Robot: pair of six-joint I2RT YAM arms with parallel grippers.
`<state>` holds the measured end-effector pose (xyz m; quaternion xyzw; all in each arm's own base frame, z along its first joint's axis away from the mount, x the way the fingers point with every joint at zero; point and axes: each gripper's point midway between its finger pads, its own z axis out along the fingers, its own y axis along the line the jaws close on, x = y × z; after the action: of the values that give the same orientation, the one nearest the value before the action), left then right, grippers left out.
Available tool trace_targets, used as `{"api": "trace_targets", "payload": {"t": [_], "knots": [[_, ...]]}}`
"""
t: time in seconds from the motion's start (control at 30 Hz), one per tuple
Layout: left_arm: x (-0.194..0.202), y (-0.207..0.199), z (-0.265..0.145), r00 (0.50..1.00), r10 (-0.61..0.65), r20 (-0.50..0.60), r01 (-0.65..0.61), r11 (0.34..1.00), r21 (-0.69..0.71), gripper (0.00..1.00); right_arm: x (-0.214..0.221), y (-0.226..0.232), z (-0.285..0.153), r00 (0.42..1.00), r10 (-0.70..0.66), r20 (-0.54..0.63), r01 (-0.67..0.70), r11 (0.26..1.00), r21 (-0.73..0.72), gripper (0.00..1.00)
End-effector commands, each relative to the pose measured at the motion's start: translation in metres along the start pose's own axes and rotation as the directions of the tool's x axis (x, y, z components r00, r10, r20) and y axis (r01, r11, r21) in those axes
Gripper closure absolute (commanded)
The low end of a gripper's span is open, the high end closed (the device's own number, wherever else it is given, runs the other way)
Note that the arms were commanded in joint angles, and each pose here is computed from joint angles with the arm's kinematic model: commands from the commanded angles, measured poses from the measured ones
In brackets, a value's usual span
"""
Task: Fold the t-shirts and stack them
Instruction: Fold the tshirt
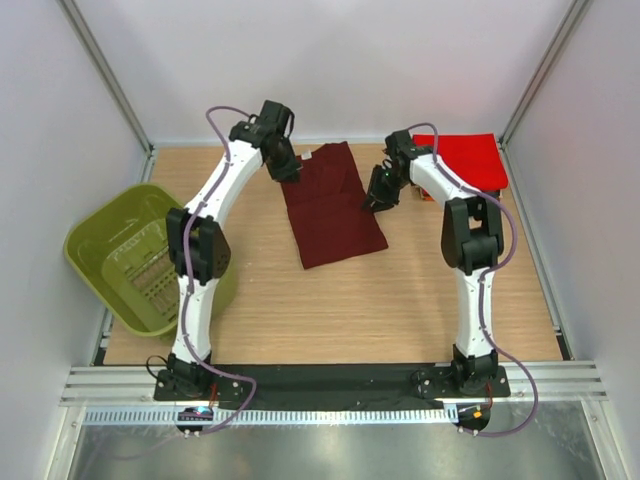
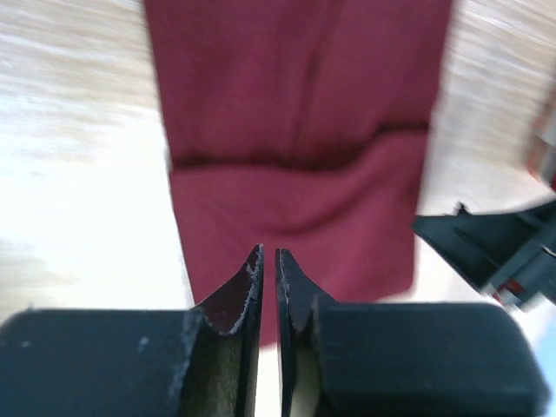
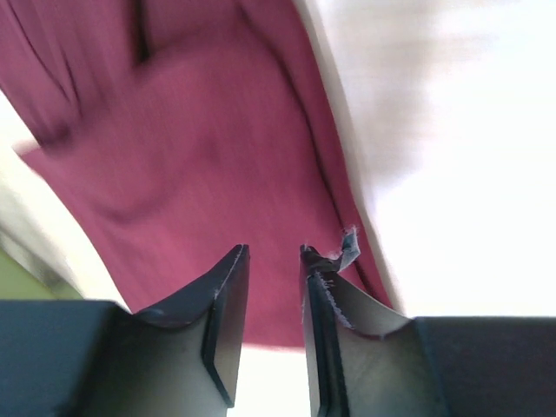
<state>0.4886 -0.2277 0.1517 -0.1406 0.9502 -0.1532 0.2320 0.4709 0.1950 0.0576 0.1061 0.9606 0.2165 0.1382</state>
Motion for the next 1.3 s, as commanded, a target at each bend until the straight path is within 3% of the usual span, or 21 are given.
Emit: {"api": "trace_targets", "payload": {"t": [0.0, 0.13, 0.3, 0.5, 0.57, 0.67, 0.8, 1.0, 1.27], "knots": [[0.014, -0.025, -0.058, 0.996, 0.086, -0.003, -0.086, 0.991, 0.100, 0.89, 0.021, -0.001, -0.052, 0.991, -0.132, -0.030, 0.132, 0.991, 0.002, 0.63], [0.056, -0.020, -0.078, 0.983, 0.166, -0.083, -0.156, 0.981, 0.111, 0.87, 0.051, -0.027, -0.051, 0.983, -0.150, -0.110, 0.155, 0.987, 0.037, 0.62], [0.094, -0.023, -0.123, 0.967, 0.238, -0.092, -0.221, 0.961, 0.165, 0.84, 0.069, -0.048, -0.043, 0.978, -0.151, -0.146, 0.163, 0.984, 0.072, 0.62], [0.120, 0.000, -0.139, 0.966, 0.236, -0.108, -0.219, 0.964, 0.152, 0.83, 0.089, -0.061, -0.030, 0.974, -0.136, -0.183, 0.150, 0.986, 0.066, 0.62], [0.125, 0.010, -0.137, 0.965, 0.236, -0.110, -0.222, 0.967, 0.124, 0.82, 0.090, -0.062, -0.032, 0.978, -0.130, -0.165, 0.144, 0.987, 0.073, 0.74], [0.137, 0.026, -0.135, 0.967, 0.219, -0.129, -0.209, 0.974, 0.086, 0.82, 0.098, -0.067, -0.039, 0.983, -0.121, -0.141, 0.133, 0.988, 0.082, 0.99], [0.151, 0.038, -0.134, 0.972, 0.179, -0.149, -0.171, 0.983, 0.065, 0.80, 0.118, -0.071, -0.050, 0.993, -0.073, -0.091, 0.080, 0.994, 0.074, 0.99], [0.189, 0.044, -0.127, 0.961, 0.189, -0.202, -0.179, 0.982, 0.063, 0.78, 0.189, -0.110, -0.057, 0.989, 0.073, -0.127, -0.053, 0.987, 0.154, 0.99], [0.233, 0.027, -0.099, 0.960, 0.159, -0.231, -0.124, 0.980, 0.157, 0.71, 0.222, -0.110, -0.080, 0.984, 0.160, -0.079, -0.150, 0.981, 0.126, 0.94]]}}
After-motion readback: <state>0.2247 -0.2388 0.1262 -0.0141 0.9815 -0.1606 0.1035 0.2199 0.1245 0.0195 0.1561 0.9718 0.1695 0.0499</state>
